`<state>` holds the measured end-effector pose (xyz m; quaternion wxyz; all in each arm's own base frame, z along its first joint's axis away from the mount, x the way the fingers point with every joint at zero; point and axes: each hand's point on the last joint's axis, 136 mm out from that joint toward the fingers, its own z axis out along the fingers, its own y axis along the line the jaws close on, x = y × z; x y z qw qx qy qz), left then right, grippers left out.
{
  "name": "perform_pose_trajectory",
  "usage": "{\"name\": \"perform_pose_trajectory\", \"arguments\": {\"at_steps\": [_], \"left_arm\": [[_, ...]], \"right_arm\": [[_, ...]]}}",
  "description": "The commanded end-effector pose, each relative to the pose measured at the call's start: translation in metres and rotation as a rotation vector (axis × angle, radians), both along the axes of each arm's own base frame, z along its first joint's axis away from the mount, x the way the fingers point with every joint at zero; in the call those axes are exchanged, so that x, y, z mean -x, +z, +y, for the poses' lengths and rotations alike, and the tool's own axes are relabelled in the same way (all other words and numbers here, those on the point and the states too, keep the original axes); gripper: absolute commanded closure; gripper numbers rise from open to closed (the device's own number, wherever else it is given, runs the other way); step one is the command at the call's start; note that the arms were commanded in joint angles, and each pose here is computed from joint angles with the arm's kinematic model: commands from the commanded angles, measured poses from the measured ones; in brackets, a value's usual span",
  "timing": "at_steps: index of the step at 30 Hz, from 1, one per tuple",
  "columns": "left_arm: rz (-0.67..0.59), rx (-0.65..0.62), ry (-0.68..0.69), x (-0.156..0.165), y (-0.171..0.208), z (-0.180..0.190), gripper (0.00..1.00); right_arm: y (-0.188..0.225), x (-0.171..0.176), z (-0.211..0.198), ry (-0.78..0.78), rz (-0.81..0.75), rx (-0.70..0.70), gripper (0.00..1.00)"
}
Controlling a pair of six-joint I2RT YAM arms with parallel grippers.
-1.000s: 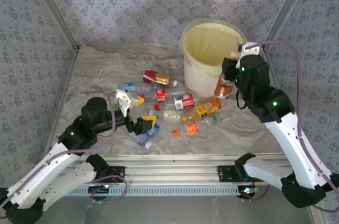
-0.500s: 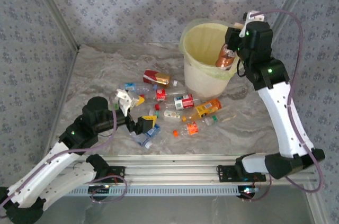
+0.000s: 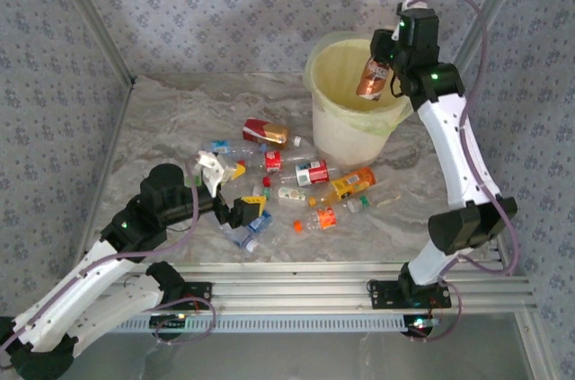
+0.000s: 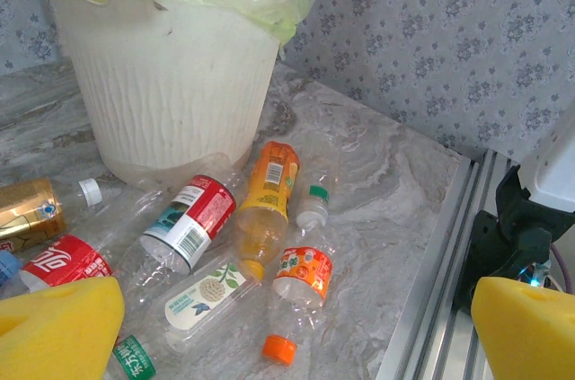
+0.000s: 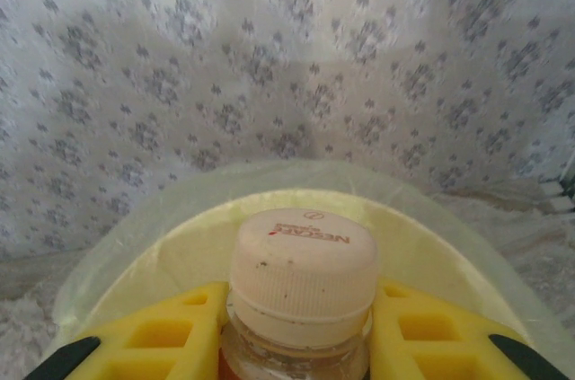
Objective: Put the plastic bottles in the bin
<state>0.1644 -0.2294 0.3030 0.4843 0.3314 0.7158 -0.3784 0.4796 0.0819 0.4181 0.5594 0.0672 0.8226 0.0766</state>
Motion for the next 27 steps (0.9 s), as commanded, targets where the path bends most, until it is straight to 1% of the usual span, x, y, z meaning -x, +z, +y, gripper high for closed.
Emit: {"name": "perform_pose_trajectory", "arguments": {"at_steps": [1, 9, 15, 22, 27], "left_arm": [[-0.021, 0.003, -0.001, 0.0, 0.003, 0.0, 0.0], [-0.018, 0.001, 0.0, 0.0, 0.002, 0.0, 0.0], [-0.02, 0.0, 0.001, -0.001, 0.003, -0.001, 0.0], [-0.016, 0.0, -0.001, -0.001, 0.002, -0.001, 0.0], [-0.01, -0.008, -0.003, -0.002, 0.0, -0.003, 0.0]], "right_arm": [[-0.023, -0.006, 0.009, 0.061, 0.097, 0.002, 0.66], [-0.085, -0.021, 0.011, 0.085, 0.298, 0.041, 0.66], [-0.126, -0.022, 0.012, 0.09, 0.427, 0.054, 0.65], [-0.161, -0.023, 0.012, 0.092, 0.535, 0.068, 0.64], [-0.18, -0.02, 0.011, 0.09, 0.605, 0.075, 0.6]]}}
